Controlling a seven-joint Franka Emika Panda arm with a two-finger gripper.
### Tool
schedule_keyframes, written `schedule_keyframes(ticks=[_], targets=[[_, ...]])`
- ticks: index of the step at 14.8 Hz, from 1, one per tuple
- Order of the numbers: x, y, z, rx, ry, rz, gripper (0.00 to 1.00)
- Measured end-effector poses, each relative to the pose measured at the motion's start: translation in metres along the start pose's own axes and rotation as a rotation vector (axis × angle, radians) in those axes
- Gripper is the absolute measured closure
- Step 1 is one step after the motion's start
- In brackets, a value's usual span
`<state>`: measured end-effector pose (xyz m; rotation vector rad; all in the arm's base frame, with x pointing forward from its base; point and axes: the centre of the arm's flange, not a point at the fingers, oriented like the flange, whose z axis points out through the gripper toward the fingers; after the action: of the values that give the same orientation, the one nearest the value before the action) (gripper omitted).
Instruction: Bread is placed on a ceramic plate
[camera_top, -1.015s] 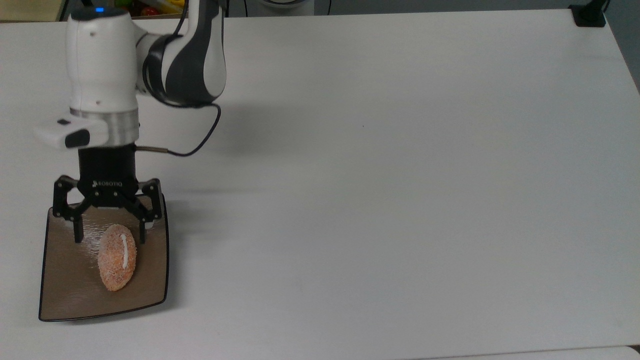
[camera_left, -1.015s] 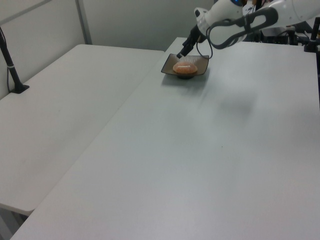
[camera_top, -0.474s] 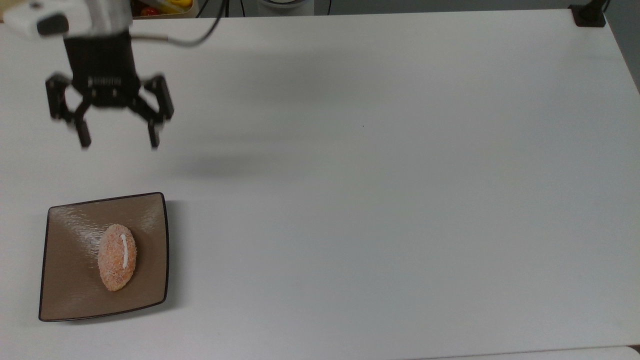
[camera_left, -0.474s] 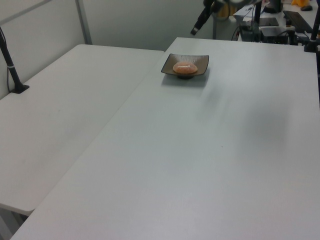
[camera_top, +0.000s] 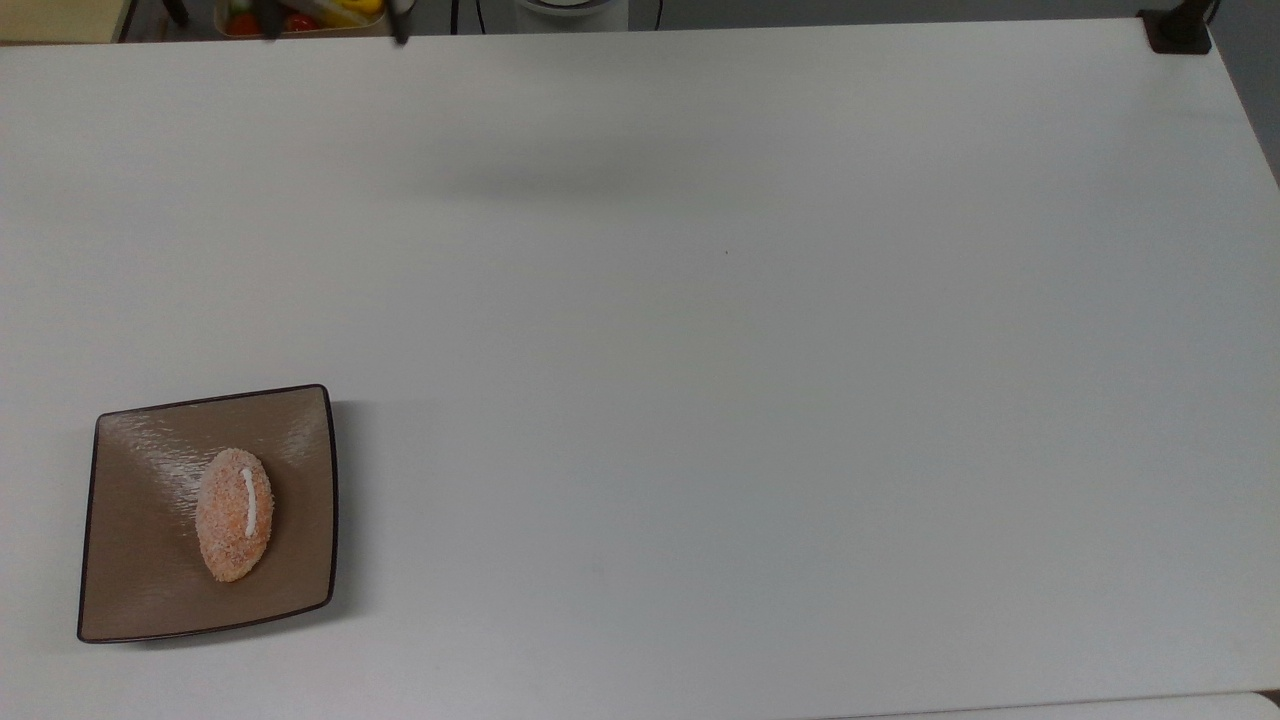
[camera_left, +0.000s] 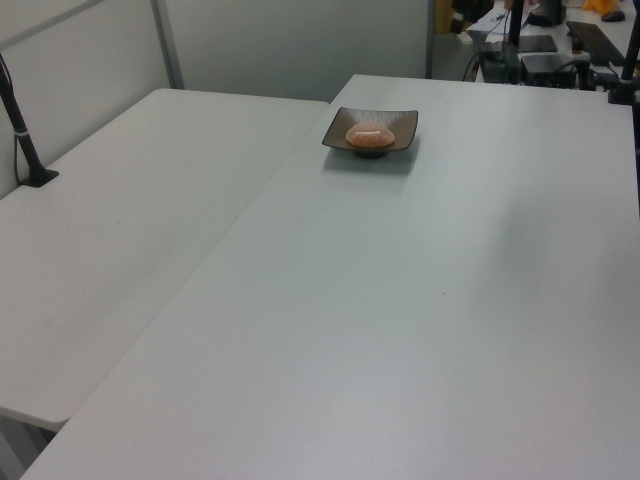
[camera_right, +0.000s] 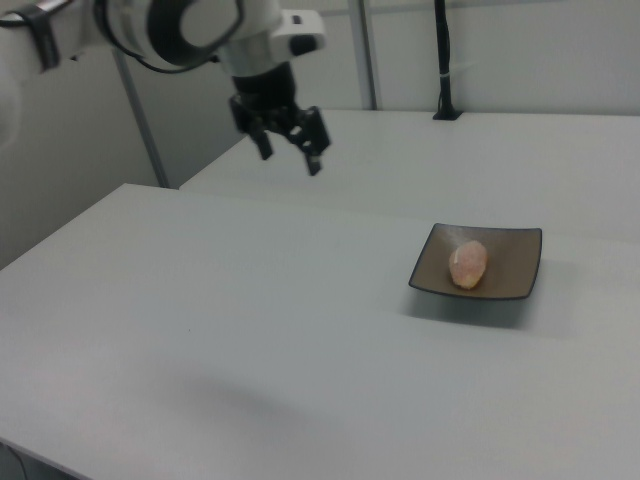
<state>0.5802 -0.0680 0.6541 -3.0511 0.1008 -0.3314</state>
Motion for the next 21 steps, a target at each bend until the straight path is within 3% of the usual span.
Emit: schedule_keyframes(ticks=[5, 9, 18, 21], targets=[[-0.042, -0.063, -0.022, -0.005, -0.146, 0.132, 0.0], [-0.062, -0.124, -0.021, -0.017, -0.196, 0.088, 0.0], [-0.049, -0.13, 0.002, 0.016, -0.099, -0.104, 0.0], [-0.046, -0.122, 0.003, 0.017, -0.083, -0.125, 0.0]])
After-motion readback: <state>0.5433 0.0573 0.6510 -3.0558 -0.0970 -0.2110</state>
